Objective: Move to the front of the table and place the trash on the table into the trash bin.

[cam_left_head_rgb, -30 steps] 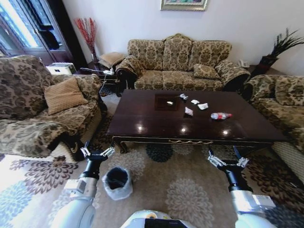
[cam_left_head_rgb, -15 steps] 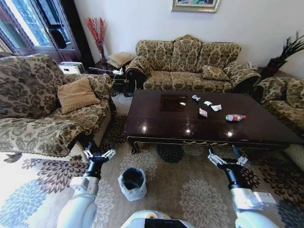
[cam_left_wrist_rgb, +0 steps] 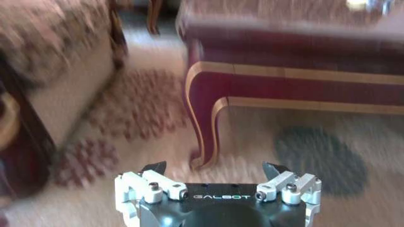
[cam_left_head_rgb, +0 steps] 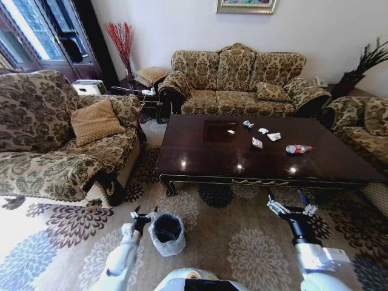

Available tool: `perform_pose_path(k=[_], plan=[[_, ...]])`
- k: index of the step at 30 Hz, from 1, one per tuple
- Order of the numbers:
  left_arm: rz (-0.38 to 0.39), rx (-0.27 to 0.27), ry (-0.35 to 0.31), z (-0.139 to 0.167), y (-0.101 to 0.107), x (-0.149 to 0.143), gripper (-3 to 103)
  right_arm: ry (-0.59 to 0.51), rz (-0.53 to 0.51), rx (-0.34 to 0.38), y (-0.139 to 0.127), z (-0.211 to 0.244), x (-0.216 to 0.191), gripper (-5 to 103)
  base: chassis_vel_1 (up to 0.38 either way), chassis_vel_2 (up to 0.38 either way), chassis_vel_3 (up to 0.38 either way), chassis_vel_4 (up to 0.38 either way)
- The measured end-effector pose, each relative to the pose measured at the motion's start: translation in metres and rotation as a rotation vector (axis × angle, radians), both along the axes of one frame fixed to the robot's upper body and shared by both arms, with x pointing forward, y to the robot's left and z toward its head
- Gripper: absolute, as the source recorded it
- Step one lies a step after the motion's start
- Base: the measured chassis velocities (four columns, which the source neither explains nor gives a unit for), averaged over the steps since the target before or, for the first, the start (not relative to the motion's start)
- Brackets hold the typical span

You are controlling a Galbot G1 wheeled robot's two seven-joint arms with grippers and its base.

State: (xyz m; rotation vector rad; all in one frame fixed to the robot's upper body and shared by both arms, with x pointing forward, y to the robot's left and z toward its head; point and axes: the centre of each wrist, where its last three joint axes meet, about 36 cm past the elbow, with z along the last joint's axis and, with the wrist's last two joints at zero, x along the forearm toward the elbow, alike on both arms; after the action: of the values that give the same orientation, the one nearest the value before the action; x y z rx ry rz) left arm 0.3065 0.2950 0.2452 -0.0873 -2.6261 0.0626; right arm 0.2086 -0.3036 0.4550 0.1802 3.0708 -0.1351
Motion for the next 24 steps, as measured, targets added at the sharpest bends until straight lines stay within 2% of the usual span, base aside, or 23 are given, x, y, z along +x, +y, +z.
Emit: perform_pose_path(k=[1, 3, 6, 8, 9, 10, 11, 17, 24], plan=[[-0.008, -0.001, 0.044, -0.015, 0.0, 0.001, 100, 0.003, -0.008, -0.002, -0.002, -0.002, -0.003, 100, 0.0, 0.0, 0.0, 0.0], [-0.013, -0.001, 0.065, -0.023, 0.0, 0.0, 100, 0.005, -0.012, -0.003, -0.002, -0.003, -0.004, 100, 0.0, 0.0, 0.0, 0.0], [-0.034, 0.009, 0.162, -0.06, 0.002, -0.001, 100, 0.017, -0.039, -0.008, -0.005, -0.009, -0.011, 100, 0.0, 0.0, 0.0, 0.0], [-0.036, 0.01, 0.18, -0.068, 0.002, -0.002, 100, 0.02, -0.043, -0.007, -0.005, -0.011, -0.012, 100, 0.0, 0.0, 0.0, 0.0], [-0.034, 0.014, 0.228, -0.087, 0.005, -0.002, 100, 0.028, -0.059, -0.001, -0.005, -0.015, -0.017, 100, 0.0, 0.0, 0.0, 0.0], [-0.028, 0.015, 0.244, -0.094, 0.007, 0.0, 100, 0.03, -0.064, 0.001, -0.005, -0.016, -0.018, 100, 0.0, 0.0, 0.0, 0.0], [-0.028, 0.015, 0.244, -0.094, 0.007, 0.0, 100, 0.03, -0.064, 0.001, -0.005, -0.016, -0.018, 100, 0.0, 0.0, 0.0, 0.0], [0.026, 0.004, 0.341, -0.128, 0.018, 0.019, 100, 0.028, -0.087, -0.001, -0.007, -0.017, -0.02, 100, 0.0, 0.0, 0.0, 0.0], [0.074, -0.002, 0.356, -0.14, 0.021, 0.043, 100, 0.021, -0.103, -0.004, -0.011, -0.021, -0.022, 100, 0.0, 0.0, 0.0, 0.0]])
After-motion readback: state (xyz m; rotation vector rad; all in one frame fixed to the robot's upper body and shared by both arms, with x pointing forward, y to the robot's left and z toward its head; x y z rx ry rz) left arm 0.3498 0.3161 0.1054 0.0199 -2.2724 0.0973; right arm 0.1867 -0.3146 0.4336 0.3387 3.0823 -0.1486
